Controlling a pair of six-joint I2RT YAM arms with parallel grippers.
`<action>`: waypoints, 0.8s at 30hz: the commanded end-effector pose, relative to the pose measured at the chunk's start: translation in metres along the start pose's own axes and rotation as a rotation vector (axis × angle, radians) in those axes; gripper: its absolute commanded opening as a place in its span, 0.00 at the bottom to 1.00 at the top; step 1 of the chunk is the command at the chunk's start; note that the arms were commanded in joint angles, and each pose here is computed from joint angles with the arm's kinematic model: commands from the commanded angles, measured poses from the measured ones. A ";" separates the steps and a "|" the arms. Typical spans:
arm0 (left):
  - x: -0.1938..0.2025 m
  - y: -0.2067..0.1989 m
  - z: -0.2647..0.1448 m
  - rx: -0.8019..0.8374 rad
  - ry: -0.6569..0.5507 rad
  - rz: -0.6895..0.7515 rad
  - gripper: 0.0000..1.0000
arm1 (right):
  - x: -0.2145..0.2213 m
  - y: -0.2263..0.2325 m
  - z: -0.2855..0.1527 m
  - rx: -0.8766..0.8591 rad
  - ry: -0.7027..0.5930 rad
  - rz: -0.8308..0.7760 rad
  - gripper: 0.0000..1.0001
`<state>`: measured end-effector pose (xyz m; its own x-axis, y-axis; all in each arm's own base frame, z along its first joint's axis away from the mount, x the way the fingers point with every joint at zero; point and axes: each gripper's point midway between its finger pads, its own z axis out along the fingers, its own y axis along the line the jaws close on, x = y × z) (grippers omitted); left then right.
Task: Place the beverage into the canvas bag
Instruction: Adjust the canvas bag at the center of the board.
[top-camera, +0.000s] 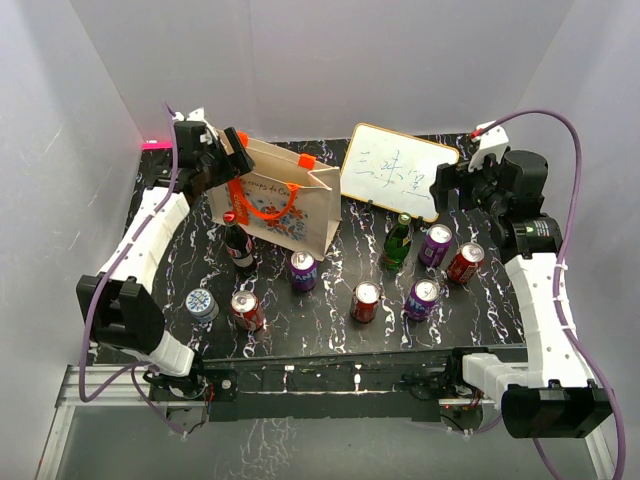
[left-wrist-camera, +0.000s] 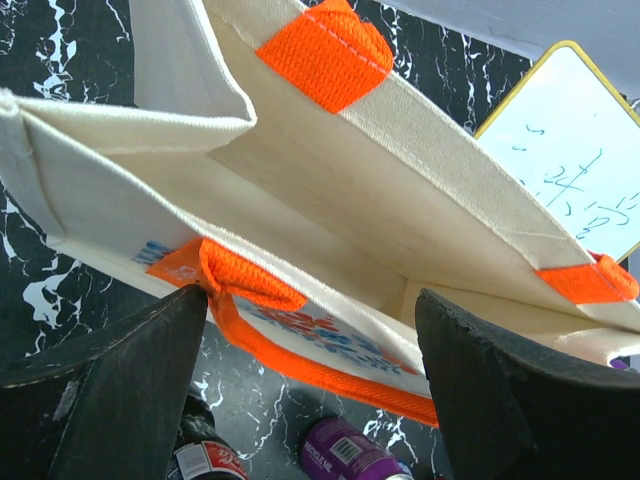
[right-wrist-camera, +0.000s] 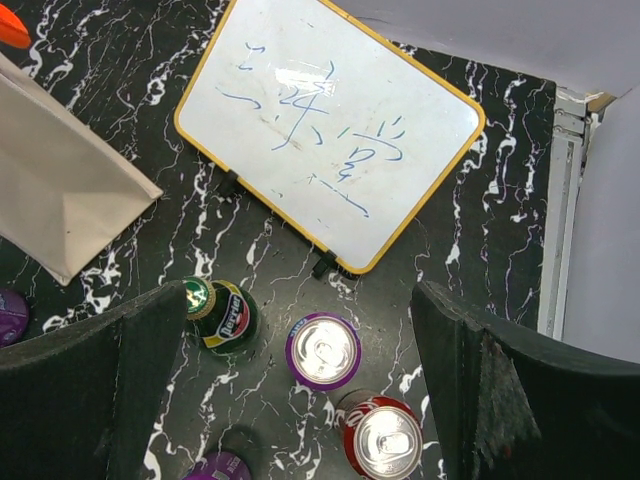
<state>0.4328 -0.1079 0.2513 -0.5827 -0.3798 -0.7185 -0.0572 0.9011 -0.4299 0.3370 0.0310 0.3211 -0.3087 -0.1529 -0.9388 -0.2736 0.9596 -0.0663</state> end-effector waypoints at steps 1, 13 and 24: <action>-0.021 -0.016 -0.005 0.030 -0.039 -0.022 0.82 | -0.008 0.001 -0.005 0.005 -0.041 -0.008 0.98; 0.006 -0.042 0.009 0.216 0.123 0.069 0.32 | 0.001 0.014 0.004 -0.090 -0.015 -0.038 0.98; 0.041 -0.099 -0.001 0.446 0.260 0.159 0.03 | -0.028 0.077 0.031 -0.406 -0.024 -0.032 0.98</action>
<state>0.4289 -0.1882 0.2430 -0.7340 -0.1983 -0.6495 0.2461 0.8137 -0.5266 0.3489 0.0819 0.2993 -0.3623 -0.1718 -0.9161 -0.5224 0.8514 0.0470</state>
